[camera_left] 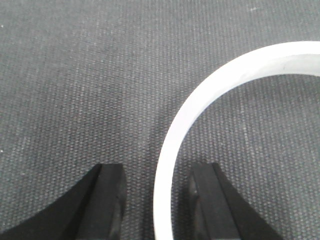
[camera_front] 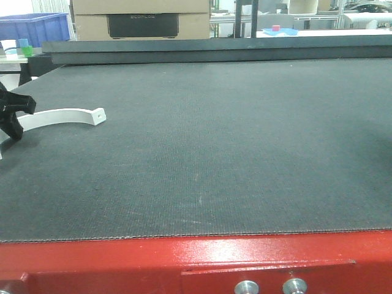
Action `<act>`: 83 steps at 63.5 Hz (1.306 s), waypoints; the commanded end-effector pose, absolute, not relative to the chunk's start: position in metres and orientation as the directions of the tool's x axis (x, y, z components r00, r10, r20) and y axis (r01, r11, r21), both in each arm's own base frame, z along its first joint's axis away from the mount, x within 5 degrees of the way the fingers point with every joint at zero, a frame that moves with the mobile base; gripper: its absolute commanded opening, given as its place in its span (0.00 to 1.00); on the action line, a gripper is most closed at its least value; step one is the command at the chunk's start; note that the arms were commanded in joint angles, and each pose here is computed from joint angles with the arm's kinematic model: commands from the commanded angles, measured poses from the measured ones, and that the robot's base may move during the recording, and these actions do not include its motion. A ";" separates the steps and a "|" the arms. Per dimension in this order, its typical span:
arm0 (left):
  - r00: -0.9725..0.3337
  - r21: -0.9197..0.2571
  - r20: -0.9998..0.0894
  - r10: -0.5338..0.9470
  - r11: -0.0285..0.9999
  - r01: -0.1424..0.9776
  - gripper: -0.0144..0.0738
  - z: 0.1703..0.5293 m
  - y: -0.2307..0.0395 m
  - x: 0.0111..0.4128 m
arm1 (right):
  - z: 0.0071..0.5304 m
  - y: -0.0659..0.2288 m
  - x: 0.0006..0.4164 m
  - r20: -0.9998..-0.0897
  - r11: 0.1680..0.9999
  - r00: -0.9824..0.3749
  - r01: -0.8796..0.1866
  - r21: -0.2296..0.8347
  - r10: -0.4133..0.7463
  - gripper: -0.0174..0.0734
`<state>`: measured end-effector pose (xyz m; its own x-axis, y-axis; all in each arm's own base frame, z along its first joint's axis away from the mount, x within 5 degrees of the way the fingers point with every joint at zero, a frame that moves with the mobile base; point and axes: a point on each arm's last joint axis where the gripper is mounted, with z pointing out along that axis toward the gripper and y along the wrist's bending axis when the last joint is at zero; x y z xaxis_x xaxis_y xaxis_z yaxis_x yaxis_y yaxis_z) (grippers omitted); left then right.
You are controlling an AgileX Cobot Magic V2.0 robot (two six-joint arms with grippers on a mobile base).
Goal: Grab PVC pipe and place in blue bin
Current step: 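Close the left gripper on the pipe's curved section, then lift the pipe off the table with both grippers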
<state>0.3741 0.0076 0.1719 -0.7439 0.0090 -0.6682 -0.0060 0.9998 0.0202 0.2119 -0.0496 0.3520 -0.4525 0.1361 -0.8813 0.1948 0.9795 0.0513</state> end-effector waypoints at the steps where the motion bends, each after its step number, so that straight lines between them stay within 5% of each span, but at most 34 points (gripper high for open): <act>1: -0.732 0.015 -0.682 0.006 1.000 -0.005 0.41 0.174 0.005 0.376 | 0.359 -0.050 0.212 -0.905 0.979 -0.408 0.198 0.041 0.121 0.01; 36: -0.769 0.014 -0.639 0.006 1.000 -0.004 0.31 0.152 0.005 0.378 | 0.362 -0.051 0.213 -0.920 0.978 -0.374 0.204 0.039 0.114 0.01; 49: -0.771 0.014 -0.637 0.006 1.000 -0.004 0.03 0.152 0.005 0.378 | 0.362 -0.051 0.213 -0.920 0.978 -0.374 0.204 0.039 0.114 0.01; 67: -0.772 0.015 -0.635 0.006 1.000 -0.005 0.04 0.156 0.005 0.376 | 0.362 -0.051 0.212 -0.918 0.979 -0.379 0.202 0.040 0.116 0.01; 83: -0.711 0.031 -0.703 0.024 1.000 0.003 0.04 0.203 0.006 0.366 | 0.370 -0.048 0.202 -0.929 0.979 -0.355 0.198 0.039 0.108 0.01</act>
<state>0.3715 0.0052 0.1795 -0.7477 0.0186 -0.6637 0.0025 0.9997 0.0251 0.2079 -0.0491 0.3595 -0.4054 0.1233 -0.9058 0.1973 0.9793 0.0450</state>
